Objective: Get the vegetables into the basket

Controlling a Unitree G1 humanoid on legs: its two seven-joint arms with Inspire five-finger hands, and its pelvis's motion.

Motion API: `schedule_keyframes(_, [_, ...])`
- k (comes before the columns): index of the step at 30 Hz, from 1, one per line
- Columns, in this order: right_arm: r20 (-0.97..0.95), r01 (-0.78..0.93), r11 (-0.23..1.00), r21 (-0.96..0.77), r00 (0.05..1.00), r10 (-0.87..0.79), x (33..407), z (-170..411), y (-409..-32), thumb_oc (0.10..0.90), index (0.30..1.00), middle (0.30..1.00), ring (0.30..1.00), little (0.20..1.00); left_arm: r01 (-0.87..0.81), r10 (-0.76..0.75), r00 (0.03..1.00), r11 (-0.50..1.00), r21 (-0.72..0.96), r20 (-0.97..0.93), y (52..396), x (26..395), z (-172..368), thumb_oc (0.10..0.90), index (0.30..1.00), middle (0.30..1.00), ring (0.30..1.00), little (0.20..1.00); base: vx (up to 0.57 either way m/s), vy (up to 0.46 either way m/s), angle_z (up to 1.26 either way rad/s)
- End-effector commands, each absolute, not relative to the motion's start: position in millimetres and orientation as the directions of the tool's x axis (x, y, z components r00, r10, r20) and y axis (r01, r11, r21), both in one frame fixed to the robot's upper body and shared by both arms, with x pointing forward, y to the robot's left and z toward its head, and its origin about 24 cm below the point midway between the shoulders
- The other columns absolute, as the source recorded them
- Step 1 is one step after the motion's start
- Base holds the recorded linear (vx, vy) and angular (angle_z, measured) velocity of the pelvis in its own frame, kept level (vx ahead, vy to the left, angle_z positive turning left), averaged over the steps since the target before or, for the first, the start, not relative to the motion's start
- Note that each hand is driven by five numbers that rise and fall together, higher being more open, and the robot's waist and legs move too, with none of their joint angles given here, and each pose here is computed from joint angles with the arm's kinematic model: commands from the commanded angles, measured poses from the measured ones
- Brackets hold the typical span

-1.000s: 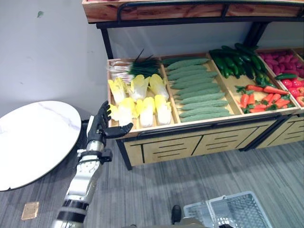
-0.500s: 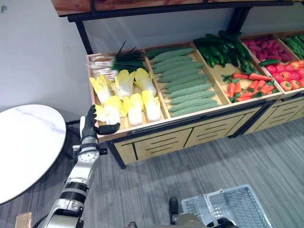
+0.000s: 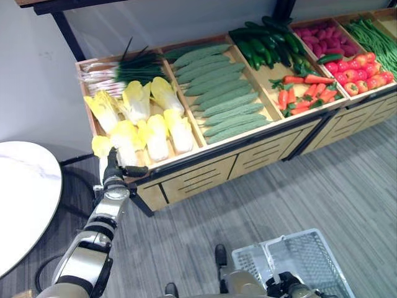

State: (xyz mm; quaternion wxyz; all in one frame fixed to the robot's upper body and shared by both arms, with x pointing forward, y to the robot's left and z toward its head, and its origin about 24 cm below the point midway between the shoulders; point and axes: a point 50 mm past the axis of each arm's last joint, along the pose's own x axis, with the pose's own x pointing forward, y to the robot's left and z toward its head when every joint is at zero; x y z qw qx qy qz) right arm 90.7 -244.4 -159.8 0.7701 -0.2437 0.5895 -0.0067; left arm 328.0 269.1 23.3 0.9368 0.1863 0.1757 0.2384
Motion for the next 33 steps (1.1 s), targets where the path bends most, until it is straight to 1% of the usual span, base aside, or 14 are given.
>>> schedule_keyframes(1, [-0.908, -0.310, 0.869, -0.385, 0.295, -0.297, 89, -161, -244, 0.400, 0.300, 0.300, 0.300, 0.300, -0.454, 0.565, 0.821, 0.732, 0.508, -0.080, 288, 357, 78, 0.900, 1.000, 1.000, 1.000, 1.000, 0.01, -0.009, -0.06])
schedule_keyframes(2, [-0.908, -0.310, 0.869, -0.385, 0.295, -0.297, 89, -161, -244, 0.400, 0.300, 0.300, 0.300, 0.300, -0.454, 0.565, 0.821, 0.732, 0.508, -0.080, 288, 357, 78, 0.900, 1.000, 1.000, 1.000, 1.000, 0.02, -0.011, -0.06])
schedule_keyframes(3, [-0.908, -0.310, 0.868, -0.387, 0.293, -0.300, 88, -161, -245, 0.400, 0.300, 0.300, 0.300, 0.300, -0.442, 0.565, 0.820, 0.725, 0.528, -0.090, 289, 357, 76, 0.755, 0.797, 0.797, 0.797, 0.797, 0.02, -0.011, -0.04])
schedule_keyframes(4, [-0.908, -0.310, 0.868, -0.386, 0.293, -0.299, 87, -161, -245, 0.400, 0.300, 0.300, 0.300, 0.300, -0.435, 0.564, 0.820, 0.724, 0.535, -0.096, 288, 357, 74, 0.400, 0.300, 0.300, 0.300, 0.300, 0.02, -0.011, -0.03])
schedule_keyframes(19, [-0.912, -0.315, 0.871, -0.378, 0.289, -0.291, 84, -162, -244, 0.400, 0.300, 0.300, 0.300, 0.300, -0.406, 0.550, 0.826, 0.731, 0.549, -0.121, 284, 354, 65, 0.400, 0.300, 0.300, 0.300, 0.300, 0.01, -0.006, -0.04])
schedule_keyframes(24, [-0.916, -0.315, 0.875, -0.368, 0.281, -0.285, 80, -163, -243, 0.400, 0.300, 0.300, 0.300, 0.300, -0.414, 0.520, 0.852, 0.737, 0.533, -0.057, 277, 358, 76, 0.400, 0.300, 0.300, 0.300, 0.300, 0.00, 0.000, 0.00])
schedule_keyframes(25, [-0.917, -0.313, 0.875, -0.369, 0.275, -0.288, 79, -163, -244, 0.400, 0.300, 0.300, 0.300, 0.300, -0.418, 0.502, 0.864, 0.742, 0.524, -0.020, 272, 360, 83, 0.400, 0.300, 0.300, 0.300, 0.300, 0.00, 0.000, 0.00])
schedule_keyframes(27, [-0.917, -0.314, 0.875, -0.369, 0.275, -0.288, 79, -163, -244, 0.400, 0.300, 0.300, 0.300, 0.300, -0.418, 0.503, 0.864, 0.741, 0.525, -0.021, 272, 360, 83, 0.400, 0.300, 0.300, 0.300, 0.300, 0.00, -0.004, 0.02])
schedule_keyframes(28, [-0.918, -0.311, 0.876, -0.369, 0.268, -0.292, 77, -163, -245, 0.400, 0.300, 0.300, 0.300, 0.300, -0.427, 0.482, 0.876, 0.747, 0.510, 0.027, 267, 363, 94, 0.400, 0.300, 0.300, 0.300, 0.300, 0.00, 0.000, 0.00])
schedule_keyframes(30, [-0.919, -0.311, 0.877, -0.367, 0.266, -0.291, 76, -163, -245, 0.400, 0.300, 0.300, 0.300, 0.300, -0.428, 0.473, 0.880, 0.749, 0.506, 0.043, 266, 363, 97, 0.400, 0.300, 0.300, 0.300, 0.300, 0.00, 0.000, 0.00])
schedule_keyframes(32, [-0.920, -0.303, 0.880, -0.367, 0.258, -0.295, 75, -163, -246, 0.400, 0.300, 0.300, 0.300, 0.300, -0.441, 0.437, 0.890, 0.759, 0.480, 0.127, 258, 365, 115, 0.400, 0.300, 0.300, 0.300, 0.300, 0.00, -0.009, 0.06])
schedule_keyframes(33, [-0.920, -0.304, 0.879, -0.367, 0.258, -0.295, 74, -163, -246, 0.400, 0.300, 0.300, 0.300, 0.300, -0.441, 0.438, 0.890, 0.758, 0.480, 0.127, 258, 365, 114, 0.400, 0.300, 0.300, 0.300, 0.300, 0.00, -0.011, 0.11])
